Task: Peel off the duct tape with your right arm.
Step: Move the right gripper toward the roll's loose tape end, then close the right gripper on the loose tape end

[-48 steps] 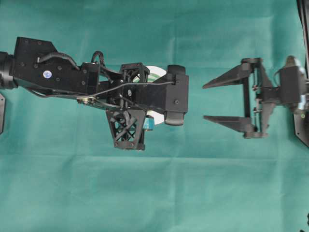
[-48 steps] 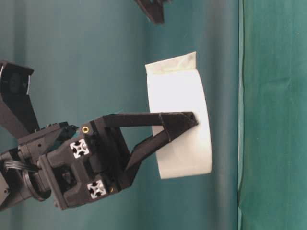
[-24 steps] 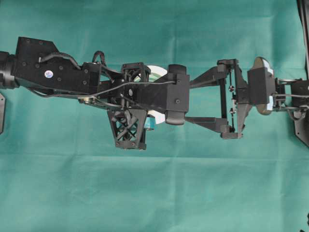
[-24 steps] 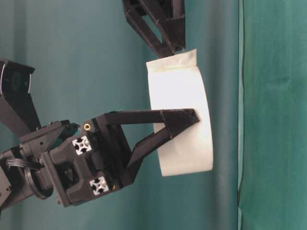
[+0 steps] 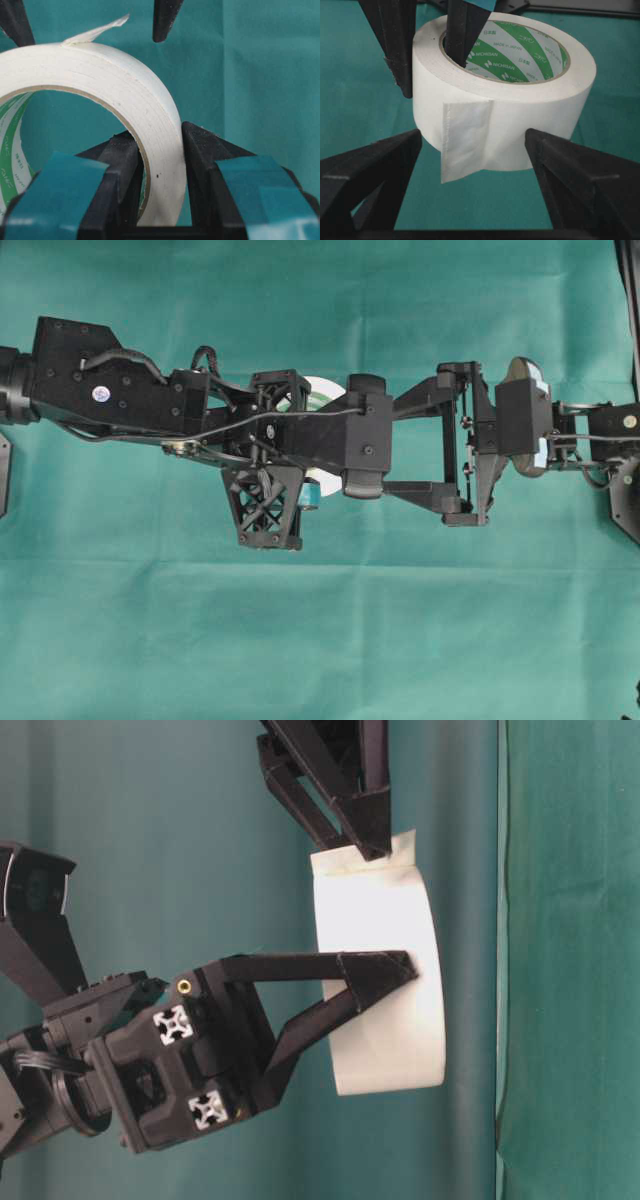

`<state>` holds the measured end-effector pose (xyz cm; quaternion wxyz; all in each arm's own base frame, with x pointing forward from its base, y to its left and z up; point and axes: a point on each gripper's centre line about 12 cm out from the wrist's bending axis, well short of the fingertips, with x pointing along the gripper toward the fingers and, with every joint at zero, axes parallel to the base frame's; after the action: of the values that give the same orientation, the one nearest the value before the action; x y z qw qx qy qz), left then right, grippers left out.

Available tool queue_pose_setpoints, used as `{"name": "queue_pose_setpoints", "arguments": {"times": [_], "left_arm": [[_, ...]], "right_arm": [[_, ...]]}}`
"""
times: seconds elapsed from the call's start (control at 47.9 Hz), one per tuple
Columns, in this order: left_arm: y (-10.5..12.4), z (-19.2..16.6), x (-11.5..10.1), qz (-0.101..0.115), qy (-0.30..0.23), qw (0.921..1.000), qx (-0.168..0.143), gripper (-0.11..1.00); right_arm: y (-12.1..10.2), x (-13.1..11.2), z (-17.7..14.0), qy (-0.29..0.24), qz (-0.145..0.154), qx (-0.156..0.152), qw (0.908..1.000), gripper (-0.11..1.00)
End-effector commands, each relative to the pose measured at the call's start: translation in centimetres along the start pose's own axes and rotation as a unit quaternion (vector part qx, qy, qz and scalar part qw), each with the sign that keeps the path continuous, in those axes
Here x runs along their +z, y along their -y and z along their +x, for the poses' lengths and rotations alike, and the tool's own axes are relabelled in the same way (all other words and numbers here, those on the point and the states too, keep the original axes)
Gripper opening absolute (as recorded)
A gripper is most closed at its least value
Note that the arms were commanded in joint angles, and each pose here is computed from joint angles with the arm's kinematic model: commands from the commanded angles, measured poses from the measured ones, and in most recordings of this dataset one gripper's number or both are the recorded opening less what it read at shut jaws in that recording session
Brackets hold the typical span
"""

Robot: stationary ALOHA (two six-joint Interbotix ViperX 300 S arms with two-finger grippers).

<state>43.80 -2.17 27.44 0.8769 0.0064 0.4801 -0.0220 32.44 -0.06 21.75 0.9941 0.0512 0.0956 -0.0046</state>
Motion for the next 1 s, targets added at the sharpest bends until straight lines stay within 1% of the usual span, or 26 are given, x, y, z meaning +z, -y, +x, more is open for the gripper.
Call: {"name": "queue_pose_setpoints", "arguments": {"times": [0.0,0.084,0.104,0.146,0.188,0.209,0.647,0.815,0.982], "left_arm": [[-0.02,-1.48,1.19,0.003,0.028,0.9996,0.002,0.20],[0.11,-1.37,1.14,0.004,0.028,0.9996,0.001,0.20],[0.18,-1.37,1.12,0.005,0.027,0.9996,0.000,0.20],[0.18,-1.33,1.07,0.005,0.026,0.9996,0.000,0.20],[0.19,-1.30,1.04,0.005,0.026,0.9996,0.000,0.20],[0.18,-1.37,1.04,0.005,0.026,0.9996,0.000,0.20],[0.51,-1.19,0.80,0.007,0.022,0.9997,-0.002,0.20],[0.66,-1.08,0.73,0.008,0.021,0.9997,-0.003,0.20],[0.86,-1.08,0.73,0.010,0.021,0.9997,-0.005,0.20]], "right_arm": [[-0.06,1.22,0.24,0.019,0.000,0.001,0.9998,0.55],[0.09,1.25,0.24,0.020,0.001,-0.002,0.9998,0.34],[0.09,1.27,0.24,0.021,0.001,-0.002,0.9998,0.27],[0.14,1.26,0.24,0.020,0.001,-0.002,0.9998,0.17],[0.13,1.26,0.24,0.020,0.001,-0.002,0.9998,0.10],[0.14,1.27,0.24,0.021,0.001,-0.002,0.9998,0.09],[0.10,1.11,-0.30,0.021,0.001,-0.002,0.9998,0.05],[0.15,1.02,-0.62,0.021,0.001,-0.002,0.9998,0.01],[0.17,0.91,-0.66,0.020,0.001,-0.003,0.9998,-0.06]]}}
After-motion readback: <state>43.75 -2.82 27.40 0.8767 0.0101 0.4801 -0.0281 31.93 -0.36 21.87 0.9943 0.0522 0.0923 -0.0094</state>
